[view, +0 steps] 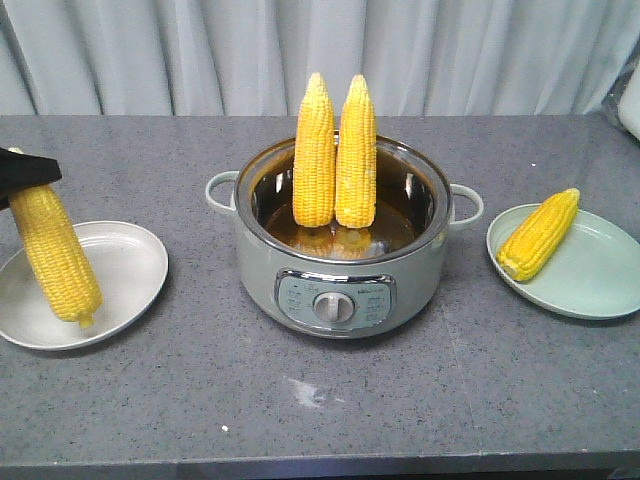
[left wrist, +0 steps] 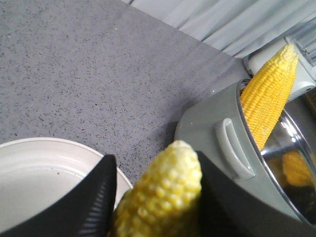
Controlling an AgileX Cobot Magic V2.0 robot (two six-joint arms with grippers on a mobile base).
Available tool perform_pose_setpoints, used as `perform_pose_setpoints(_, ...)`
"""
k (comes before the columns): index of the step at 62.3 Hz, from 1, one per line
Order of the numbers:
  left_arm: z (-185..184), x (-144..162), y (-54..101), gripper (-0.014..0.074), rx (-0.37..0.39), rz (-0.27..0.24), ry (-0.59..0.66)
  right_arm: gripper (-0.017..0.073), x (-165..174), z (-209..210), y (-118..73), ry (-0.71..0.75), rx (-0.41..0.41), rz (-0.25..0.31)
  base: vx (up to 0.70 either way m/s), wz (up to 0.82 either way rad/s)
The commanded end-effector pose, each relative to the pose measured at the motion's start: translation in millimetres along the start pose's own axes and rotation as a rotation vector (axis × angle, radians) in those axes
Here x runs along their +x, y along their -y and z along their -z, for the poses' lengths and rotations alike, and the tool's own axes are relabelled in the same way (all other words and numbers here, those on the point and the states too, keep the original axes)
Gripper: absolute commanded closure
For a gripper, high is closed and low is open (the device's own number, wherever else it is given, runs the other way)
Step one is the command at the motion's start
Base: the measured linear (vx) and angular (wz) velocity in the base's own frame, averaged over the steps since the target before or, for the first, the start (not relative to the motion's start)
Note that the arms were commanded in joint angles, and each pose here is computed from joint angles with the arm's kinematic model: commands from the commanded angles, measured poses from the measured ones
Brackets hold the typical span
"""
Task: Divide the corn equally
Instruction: 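Lower the held corn cob onto the cream plate and release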
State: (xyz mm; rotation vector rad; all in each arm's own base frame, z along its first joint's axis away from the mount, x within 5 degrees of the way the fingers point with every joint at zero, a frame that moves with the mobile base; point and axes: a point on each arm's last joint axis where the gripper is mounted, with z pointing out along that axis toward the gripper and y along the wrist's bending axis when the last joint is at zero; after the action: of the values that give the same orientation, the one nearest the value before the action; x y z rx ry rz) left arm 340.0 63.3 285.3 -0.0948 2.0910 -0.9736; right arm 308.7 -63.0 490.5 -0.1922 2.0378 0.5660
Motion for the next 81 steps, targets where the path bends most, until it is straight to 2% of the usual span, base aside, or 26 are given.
perform_pose_setpoints(1,9.0,-6.5,17.1,0.0208,0.024,-0.051,0.003,0.0564,-6.7,16.4,-20.9,0.038,-0.04,0.041,0.0,0.0)
perform_pose_setpoints(33,9.0,-6.0,18.1,0.0195,0.034,-0.051,-0.002,0.0564,-6.6,16.4,-21.0,0.037,-0.04,0.041,0.0,0.0)
perform_pose_setpoints(41,9.8,-5.4,24.5,0.0202,0.098,-0.038,-0.008,0.0564,-6.9,16.4,-21.6,0.042,-0.047,0.038,0.0,0.0)
perform_pose_setpoints(49,13.4,-6.9,34.8,0.0261,0.156,-0.035,0.005,0.0564,-7.7,16.5,-23.0,0.051,-0.063,0.033,0.0,0.0)
perform_pose_setpoints(59,23.2,-14.8,56.1,0.0437,0.244,-0.051,0.059,0.0564,-10.0,17.0,-27.0,0.076,-0.107,0.019,0.0,0.0)
perform_pose_setpoints(63,30.0,-22.1,69.8,0.0523,0.29,-0.091,0.074,0.0564,-10.9,17.2,-28.4,0.086,-0.123,0.017,0.0,0.0)
perform_pose_setpoints(67,39.7,-31.0,88.4,0.0603,0.333,-0.158,0.088,0.0564,-11.5,17.4,-29.4,0.092,-0.134,0.014,0.0,0.0)
perform_pose_setpoints(77,71.4,-54.1,142.0,0.0602,0.371,-0.367,0.161,0.0564,-11.8,17.4,-29.1,0.095,-0.131,0.014,0.0,0.0)
perform_pose_setpoints(81,85.6,-61.7,169.3,0.0602,0.379,-0.464,0.204,0.0564,-11.8,17.4,-29.4,0.095,-0.133,0.014,0.0,0.0)
